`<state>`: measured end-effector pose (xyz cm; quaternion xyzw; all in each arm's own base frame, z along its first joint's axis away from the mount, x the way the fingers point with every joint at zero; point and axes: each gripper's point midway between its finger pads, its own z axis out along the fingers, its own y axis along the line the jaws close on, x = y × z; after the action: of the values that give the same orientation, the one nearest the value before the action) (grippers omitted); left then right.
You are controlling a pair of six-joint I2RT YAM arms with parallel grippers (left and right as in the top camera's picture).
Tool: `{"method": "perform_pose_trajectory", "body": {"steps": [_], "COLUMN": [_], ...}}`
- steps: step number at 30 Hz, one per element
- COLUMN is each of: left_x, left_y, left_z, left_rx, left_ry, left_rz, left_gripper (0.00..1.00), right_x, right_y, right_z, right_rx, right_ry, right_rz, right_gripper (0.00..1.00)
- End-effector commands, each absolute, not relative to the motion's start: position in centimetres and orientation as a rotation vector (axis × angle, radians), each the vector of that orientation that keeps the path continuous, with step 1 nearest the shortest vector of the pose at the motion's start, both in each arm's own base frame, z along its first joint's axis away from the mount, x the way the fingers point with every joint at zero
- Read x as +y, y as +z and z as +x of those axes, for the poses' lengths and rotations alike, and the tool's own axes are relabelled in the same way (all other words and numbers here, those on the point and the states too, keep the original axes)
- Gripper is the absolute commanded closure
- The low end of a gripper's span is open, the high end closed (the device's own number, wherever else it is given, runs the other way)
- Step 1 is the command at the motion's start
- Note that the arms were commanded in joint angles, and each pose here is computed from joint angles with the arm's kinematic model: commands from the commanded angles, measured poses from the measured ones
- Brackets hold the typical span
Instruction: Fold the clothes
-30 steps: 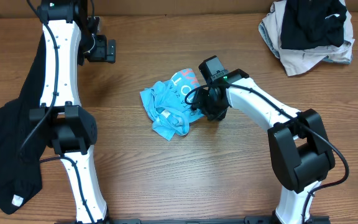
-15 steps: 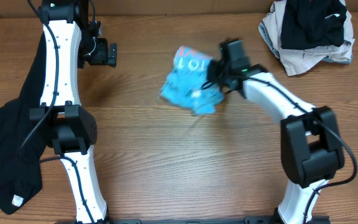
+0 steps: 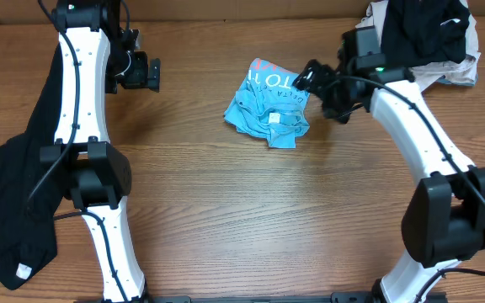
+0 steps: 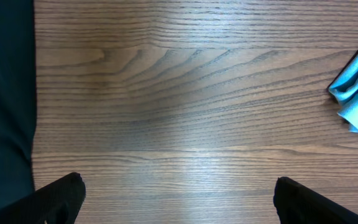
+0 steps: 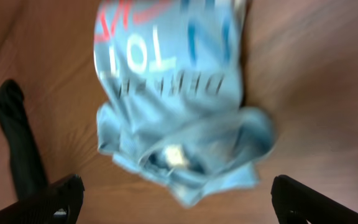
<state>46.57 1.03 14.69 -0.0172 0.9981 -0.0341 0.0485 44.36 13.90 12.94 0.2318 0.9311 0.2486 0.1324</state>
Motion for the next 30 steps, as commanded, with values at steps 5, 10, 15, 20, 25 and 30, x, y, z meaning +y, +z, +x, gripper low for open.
{"method": "perform_pose_trajectory", "body": {"steps": [5,10,15,20,25,30], "left_x": [0.9,0.9,0.9,1.0,1.0,1.0], "left_y": [14.2,14.2,14.2,14.2,14.2,14.2], "left_z": [46.5,46.5,46.5,46.4,46.5,46.5], "left_rx": [3.054,3.054,3.054,3.058,3.055,3.052], "left_ry": [-0.122,-0.121,-0.121,-0.115,-0.114,-0.113], "left_rz": [-0.025,-0.025,-0.025,-0.024,-0.024,0.003], "left_gripper": [0.00,0.00,0.00,0.00,0.00,0.00], "right_x": [19.7,20.2,19.9,19.6,20.4,20.8], "right_y": [10.1,7.9,7.7,6.8,4.1,2.3], "right_z": [39.8,39.7,41.5,42.0,41.3,40.9], "right_rx": [2.718,2.526,2.365,2.351,2.452,2.529], "right_ry": [0.715,0.548,0.514,0.479,0.462,0.436], "right_rz": [1.190,1.388,1.370,1.361,1.336,1.275], "right_gripper": [0.00,0.02,0.06,0.09,0.09,0.16]}}
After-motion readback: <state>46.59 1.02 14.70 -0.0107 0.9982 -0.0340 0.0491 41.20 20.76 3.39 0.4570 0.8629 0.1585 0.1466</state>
